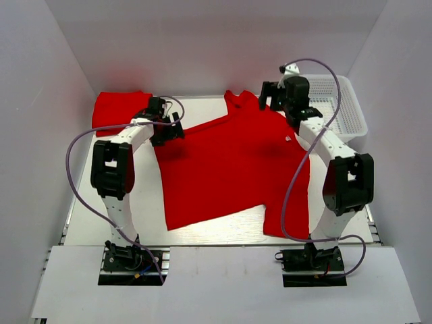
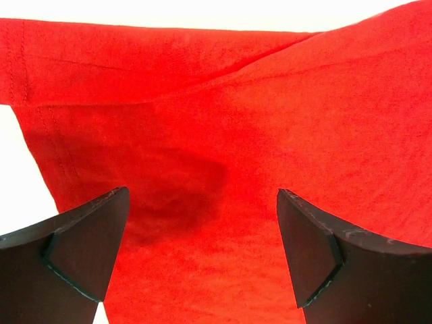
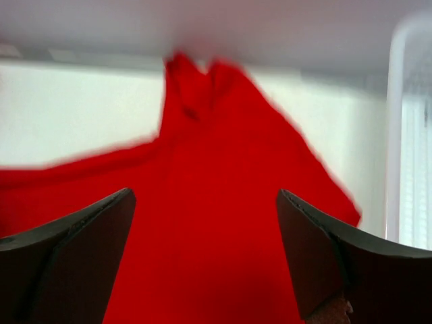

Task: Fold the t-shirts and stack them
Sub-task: Flatten out the tshirt

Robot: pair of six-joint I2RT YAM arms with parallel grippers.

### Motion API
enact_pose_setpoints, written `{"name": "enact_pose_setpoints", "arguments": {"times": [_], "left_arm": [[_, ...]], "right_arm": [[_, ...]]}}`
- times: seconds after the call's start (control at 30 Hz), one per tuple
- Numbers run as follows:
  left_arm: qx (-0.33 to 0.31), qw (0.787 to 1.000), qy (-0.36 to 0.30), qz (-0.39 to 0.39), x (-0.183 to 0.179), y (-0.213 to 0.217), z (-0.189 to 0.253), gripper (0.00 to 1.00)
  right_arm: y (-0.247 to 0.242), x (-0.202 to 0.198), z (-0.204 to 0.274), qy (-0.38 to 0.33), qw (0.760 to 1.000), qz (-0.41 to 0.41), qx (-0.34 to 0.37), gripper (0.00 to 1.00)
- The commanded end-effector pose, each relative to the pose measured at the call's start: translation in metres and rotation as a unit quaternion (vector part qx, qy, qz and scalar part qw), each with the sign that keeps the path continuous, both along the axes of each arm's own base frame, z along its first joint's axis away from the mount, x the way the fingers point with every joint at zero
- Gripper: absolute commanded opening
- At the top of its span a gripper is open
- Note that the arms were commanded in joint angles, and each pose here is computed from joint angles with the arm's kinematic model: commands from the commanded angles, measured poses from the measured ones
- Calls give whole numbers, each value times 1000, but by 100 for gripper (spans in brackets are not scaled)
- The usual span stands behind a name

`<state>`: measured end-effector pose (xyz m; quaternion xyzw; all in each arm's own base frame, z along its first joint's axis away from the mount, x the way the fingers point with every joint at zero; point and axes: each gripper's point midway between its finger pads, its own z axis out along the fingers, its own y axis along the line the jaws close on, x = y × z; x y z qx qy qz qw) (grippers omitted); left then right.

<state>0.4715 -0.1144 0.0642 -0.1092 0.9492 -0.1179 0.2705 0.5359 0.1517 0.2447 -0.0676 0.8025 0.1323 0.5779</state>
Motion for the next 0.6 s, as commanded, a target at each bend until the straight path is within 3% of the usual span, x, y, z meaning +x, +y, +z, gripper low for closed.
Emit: {"name": "enact_pose_setpoints", "arguments": {"times": [0.0, 0.27, 0.43, 0.53, 0.57], "left_arm": [[6, 1000, 1, 0, 5, 3, 1, 100], [10, 1000, 23, 12, 26, 0, -35, 100], [34, 998, 50, 17, 45, 4, -64, 100], [43, 997, 62, 13, 76, 1, -87, 100], [40, 998, 44, 14, 95, -3, -72, 100]], "right_arm": [[-24, -49, -79, 148, 988, -29, -42, 90], [-37, -119, -144, 278, 959, -34, -53, 90], [-38, -126, -172, 317, 946, -40, -58, 90], [-32, -119, -178, 328, 943, -30, -50, 90], [-32, -119, -188, 341, 938, -32, -51, 90]]}}
